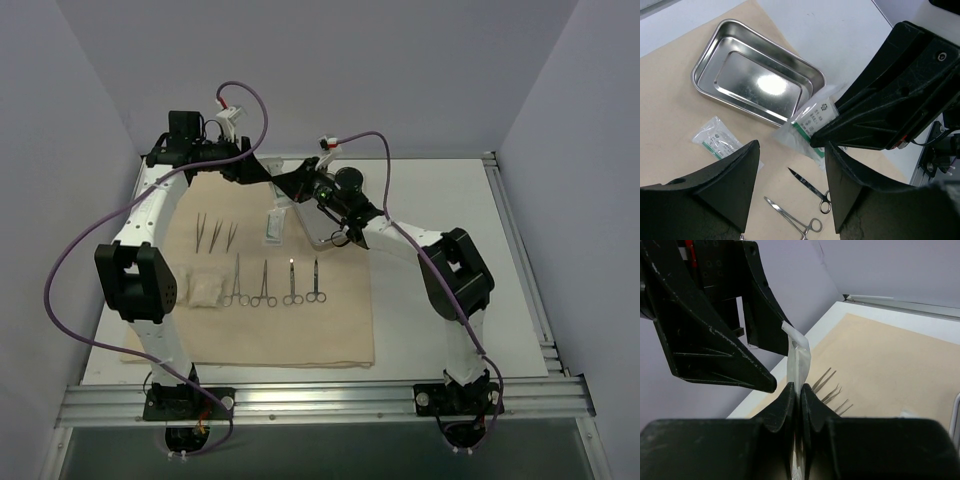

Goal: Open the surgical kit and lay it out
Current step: Place the medical item in the surgical kit.

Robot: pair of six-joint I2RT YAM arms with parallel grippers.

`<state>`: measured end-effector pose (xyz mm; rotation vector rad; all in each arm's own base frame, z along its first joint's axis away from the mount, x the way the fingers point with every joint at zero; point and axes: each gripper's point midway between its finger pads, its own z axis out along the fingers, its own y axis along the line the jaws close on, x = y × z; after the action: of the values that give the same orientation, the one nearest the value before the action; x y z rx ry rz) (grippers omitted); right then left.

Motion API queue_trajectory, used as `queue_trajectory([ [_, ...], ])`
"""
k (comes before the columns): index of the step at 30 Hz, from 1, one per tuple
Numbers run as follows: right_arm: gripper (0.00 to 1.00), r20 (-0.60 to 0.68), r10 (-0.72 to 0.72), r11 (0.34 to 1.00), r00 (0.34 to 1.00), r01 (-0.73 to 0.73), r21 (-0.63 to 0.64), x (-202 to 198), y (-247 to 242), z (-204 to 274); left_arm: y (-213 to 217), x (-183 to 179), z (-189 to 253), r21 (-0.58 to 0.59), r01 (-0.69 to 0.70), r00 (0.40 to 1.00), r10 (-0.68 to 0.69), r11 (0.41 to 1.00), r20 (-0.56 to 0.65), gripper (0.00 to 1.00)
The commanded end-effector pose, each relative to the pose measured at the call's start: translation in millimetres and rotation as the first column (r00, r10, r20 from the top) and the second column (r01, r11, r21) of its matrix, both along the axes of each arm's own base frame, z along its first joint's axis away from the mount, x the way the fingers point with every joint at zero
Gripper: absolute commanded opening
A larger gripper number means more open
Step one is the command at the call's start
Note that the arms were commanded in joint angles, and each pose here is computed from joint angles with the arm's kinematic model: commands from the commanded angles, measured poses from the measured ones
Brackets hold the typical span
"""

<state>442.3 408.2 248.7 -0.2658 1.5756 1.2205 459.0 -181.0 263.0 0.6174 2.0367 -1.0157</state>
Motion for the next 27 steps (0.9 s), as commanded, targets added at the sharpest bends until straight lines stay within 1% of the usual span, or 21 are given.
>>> queue_trajectory([
  [1,0.0,0.106,0.052,0.995,0.993,-0.061,0.079,-10,11,44,1,9,21,-0.04,0.007,0.998,-0.005,0.999,0.069,0.63],
  [4,0.0,0.106,0.065,0.994,0.992,-0.074,0.082,-11,15,44,1,10,22,-0.047,0.003,0.998,0.0,0.999,0.063,0.63],
  [7,0.0,0.106,0.075,0.993,0.992,-0.084,0.088,-13,17,44,1,8,23,-0.058,0.0,0.999,0.003,0.998,0.052,0.61],
  [14,0.0,0.091,0.099,0.99,0.991,-0.108,0.092,-13,22,39,2,10,24,-0.083,-0.008,0.999,0.012,0.997,0.038,0.49],
  [15,0.0,0.087,0.1,0.99,0.991,-0.108,0.093,-12,22,38,4,11,25,-0.084,-0.012,0.999,0.016,0.996,0.037,0.45],
  [18,0.0,0.083,0.112,0.987,0.99,-0.12,0.104,-13,23,37,5,12,24,-0.091,-0.016,0.999,0.019,0.996,0.034,0.41],
  [19,0.0,0.082,0.112,0.987,0.99,-0.12,0.105,-13,24,37,5,11,22,-0.092,-0.016,0.999,0.019,0.996,0.029,0.35],
  [21,0.0,0.084,0.112,0.987,0.99,-0.121,0.108,-13,24,39,5,11,23,-0.092,-0.013,0.999,0.016,0.996,0.032,0.28],
  [22,0.0,0.079,0.111,0.987,0.991,-0.119,0.105,-12,24,37,5,10,21,-0.091,-0.013,0.999,0.016,0.996,0.029,0.21],
  [24,0.0,0.08,0.109,0.988,0.991,-0.117,0.103,-11,25,38,5,9,20,-0.088,-0.009,0.999,0.012,0.996,0.033,0.15],
  [25,0.0,0.069,0.112,0.988,0.991,-0.118,0.095,-11,26,34,6,8,18,-0.085,-0.011,1.0,0.013,0.996,0.027,0.1],
  [27,0.0,0.066,0.117,0.988,0.991,-0.122,0.092,-10,28,33,8,9,15,-0.069,-0.016,0.999,0.019,0.998,0.032,0.04],
])
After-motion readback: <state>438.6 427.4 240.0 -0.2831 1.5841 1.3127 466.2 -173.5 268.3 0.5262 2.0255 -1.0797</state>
